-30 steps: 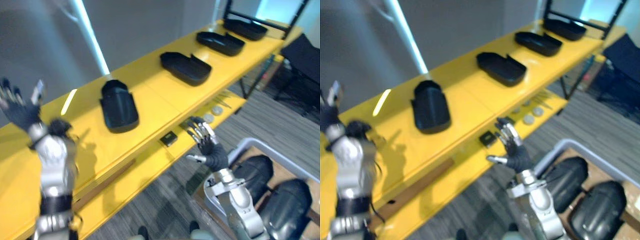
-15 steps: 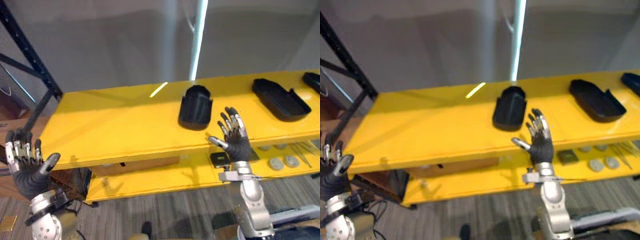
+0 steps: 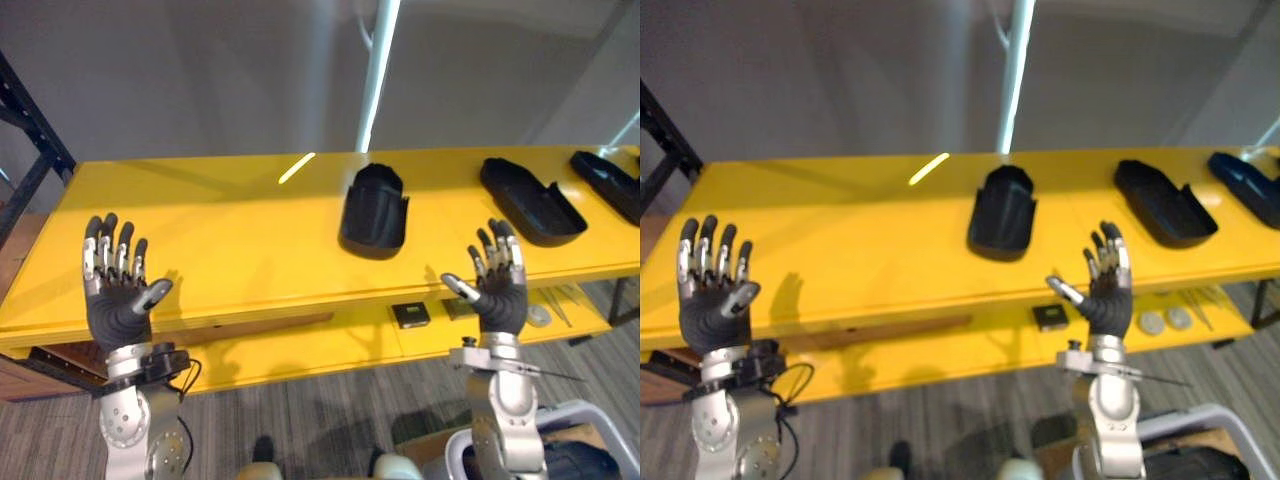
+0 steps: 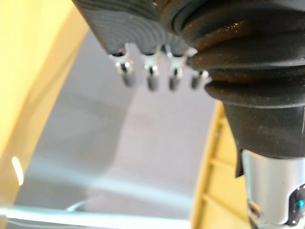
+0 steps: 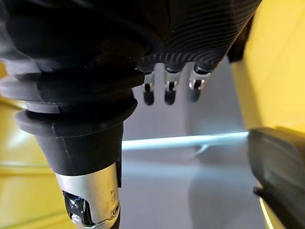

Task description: Walk over and take plastic housings, then place them on the shelf

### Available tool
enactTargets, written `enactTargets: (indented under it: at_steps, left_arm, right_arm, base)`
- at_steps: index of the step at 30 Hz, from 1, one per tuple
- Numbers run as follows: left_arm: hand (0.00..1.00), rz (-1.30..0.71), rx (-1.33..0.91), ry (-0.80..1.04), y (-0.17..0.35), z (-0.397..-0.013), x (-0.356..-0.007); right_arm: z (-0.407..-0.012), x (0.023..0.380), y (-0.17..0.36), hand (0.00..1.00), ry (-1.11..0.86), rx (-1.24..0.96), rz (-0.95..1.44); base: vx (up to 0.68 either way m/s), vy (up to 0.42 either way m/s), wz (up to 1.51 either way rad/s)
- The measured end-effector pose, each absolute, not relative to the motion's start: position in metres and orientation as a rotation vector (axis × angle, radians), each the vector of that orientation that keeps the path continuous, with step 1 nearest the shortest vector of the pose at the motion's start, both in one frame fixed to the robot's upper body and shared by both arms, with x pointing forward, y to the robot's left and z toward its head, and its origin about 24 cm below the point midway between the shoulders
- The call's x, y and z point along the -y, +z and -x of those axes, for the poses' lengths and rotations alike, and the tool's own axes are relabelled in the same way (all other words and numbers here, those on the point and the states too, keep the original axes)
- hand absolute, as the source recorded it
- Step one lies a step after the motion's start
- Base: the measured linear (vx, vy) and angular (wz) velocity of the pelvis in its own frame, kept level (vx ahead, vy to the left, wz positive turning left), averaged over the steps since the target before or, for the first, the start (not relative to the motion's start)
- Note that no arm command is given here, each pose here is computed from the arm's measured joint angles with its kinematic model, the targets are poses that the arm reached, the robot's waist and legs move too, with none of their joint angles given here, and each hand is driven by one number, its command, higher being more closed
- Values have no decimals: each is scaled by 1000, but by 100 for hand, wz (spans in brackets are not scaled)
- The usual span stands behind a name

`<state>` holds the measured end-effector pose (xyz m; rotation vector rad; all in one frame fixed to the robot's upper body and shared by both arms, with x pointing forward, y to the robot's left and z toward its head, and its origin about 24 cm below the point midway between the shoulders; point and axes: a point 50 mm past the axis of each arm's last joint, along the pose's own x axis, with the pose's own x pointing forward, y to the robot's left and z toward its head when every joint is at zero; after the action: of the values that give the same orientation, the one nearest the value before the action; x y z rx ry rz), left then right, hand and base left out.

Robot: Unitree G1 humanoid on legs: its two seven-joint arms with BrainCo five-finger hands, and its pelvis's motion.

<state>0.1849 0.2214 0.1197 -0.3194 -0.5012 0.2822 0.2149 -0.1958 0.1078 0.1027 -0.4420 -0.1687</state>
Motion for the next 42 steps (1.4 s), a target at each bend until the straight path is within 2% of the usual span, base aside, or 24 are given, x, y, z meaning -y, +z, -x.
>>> enactTargets:
  at_steps: [3,7,12,15,21,26,31,34,38,42]
  left_arm:
    - [0,362,485,287,115,-181,-220]
    - [0,412,539,187,124,-191,-203]
    - [0,439,559,141,129,-196,-197]
    - [0,451,506,108,125,-199,-188]
    - [0,390,316,132,95,-205,-180]
    - [0,387,278,145,88,-201,-181]
    - [0,399,275,131,86,-202,-175]
    - [0,407,265,118,85,-204,-170]
    - [0,422,266,121,85,-206,-166]
    - [0,450,311,136,93,-214,-164]
  right_arm:
    - [-215,200,110,0,-178,449,-89]
    - [-216,197,121,0,-124,500,-82]
    - [-225,149,147,0,184,616,-191]
    - [-237,106,155,0,396,609,-244]
    - [-260,67,150,0,508,491,-240]
    - [-283,41,136,0,483,326,-258]
    - [-298,15,87,0,317,40,-189]
    - [-303,11,70,0,237,-51,-162]
    - [-313,11,80,0,171,-28,-143]
    - [-331,26,103,0,25,40,-138]
  base:
    - [128,-141,-1]
    - [89,-65,4]
    - [18,32,-1]
    - [-34,40,9]
    - [-59,8,14]
    - [7,-4,12]
    - [16,-16,14]
    - [-22,-14,15]
    - [-70,-5,5]
    - [-101,10,5]
